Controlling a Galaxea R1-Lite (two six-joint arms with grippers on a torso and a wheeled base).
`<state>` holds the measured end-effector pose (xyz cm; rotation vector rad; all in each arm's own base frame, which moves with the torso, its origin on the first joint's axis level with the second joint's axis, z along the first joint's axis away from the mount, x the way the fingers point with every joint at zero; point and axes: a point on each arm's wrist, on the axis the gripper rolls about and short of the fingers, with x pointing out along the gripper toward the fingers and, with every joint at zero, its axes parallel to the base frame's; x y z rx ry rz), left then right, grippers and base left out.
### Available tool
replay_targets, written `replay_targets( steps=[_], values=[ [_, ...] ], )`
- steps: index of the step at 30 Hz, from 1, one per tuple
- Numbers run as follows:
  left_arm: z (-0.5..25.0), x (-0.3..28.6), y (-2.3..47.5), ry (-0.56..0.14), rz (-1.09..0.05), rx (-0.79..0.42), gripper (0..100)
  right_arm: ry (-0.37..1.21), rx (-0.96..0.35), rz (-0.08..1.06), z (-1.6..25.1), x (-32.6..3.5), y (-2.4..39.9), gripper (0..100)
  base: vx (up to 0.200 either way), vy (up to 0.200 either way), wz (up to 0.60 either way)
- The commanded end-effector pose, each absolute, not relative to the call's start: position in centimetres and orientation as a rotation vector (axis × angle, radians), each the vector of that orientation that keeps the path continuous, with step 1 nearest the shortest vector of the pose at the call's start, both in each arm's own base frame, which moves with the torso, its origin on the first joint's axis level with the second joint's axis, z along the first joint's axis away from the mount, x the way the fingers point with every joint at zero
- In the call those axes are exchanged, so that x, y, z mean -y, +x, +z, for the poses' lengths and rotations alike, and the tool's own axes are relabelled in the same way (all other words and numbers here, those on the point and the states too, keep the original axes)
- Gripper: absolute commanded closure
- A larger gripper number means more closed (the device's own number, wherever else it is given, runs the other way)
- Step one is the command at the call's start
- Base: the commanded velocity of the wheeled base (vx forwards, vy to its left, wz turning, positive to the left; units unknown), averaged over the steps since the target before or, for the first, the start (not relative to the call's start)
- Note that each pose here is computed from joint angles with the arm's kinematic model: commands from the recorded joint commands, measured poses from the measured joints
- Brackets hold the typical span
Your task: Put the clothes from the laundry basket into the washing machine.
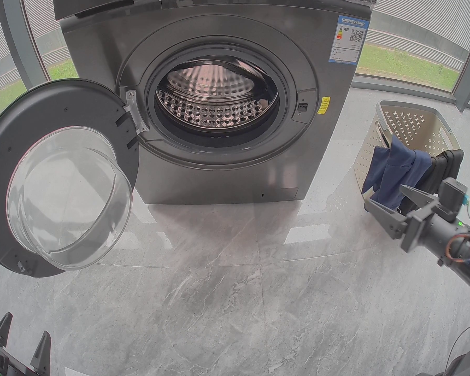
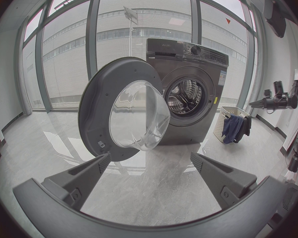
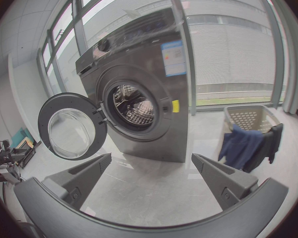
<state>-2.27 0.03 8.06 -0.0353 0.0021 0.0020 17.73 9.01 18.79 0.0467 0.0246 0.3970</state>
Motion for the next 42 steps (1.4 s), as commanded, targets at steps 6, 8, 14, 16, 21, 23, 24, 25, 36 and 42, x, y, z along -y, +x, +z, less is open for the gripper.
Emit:
replay_targets(
  steps=[6,8,14,16,21,23,24,25,36,42],
  values=[
    [7.5,0.0,-2.3,-0.032,0.003,-0.001,0,0.035,0.132,0.105,12.1,0.1,0.2,0,0.000,0.000,0.00],
    [7.5,0.0,-2.3,-0.032,0.002,-0.002,0,0.032,0.126,0.075,10.6,0.3,-1.2,0,0.000,0.000,0.00],
    [7.5,0.0,-2.3,-0.032,0.003,-0.001,0,0.039,0.099,0.043,9.6,0.3,-1.6,0,0.000,0.000,0.00],
    [7.5,0.0,-2.3,-0.032,0.003,-0.001,0,0.038,0.084,0.027,9.5,0.3,-1.6,0,0.000,0.000,0.00],
    [7.5,0.0,-2.3,-0.031,0.003,-0.001,0,0.009,0.037,-0.075,8.3,0.0,-2.0,0,0.000,0.000,0.00],
    [7.5,0.0,-2.3,-0.031,0.003,-0.001,0,0.006,0.046,-0.027,8.1,0.0,-2.2,0,0.000,0.000,0.00],
    [7.5,0.0,-2.3,-0.031,0.003,-0.001,0,0.006,0.046,-0.027,8.1,0.0,-2.2,0,0.000,0.000,0.00],
    [7.5,0.0,-2.3,-0.032,0.003,-0.001,0,0.002,0.054,-0.017,8.1,0.0,-2.3,0,0.000,0.000,0.00],
    [7.5,0.0,-2.3,-0.031,0.003,-0.001,0,-0.009,-0.009,-0.008,7.5,0.0,-2.3,0,0.000,0.000,0.00],
    [7.5,0.0,-2.3,-0.031,0.003,-0.001,0,-0.009,-0.009,-0.006,7.5,0.0,-2.3,0,0.000,0.000,0.00]
  ],
)
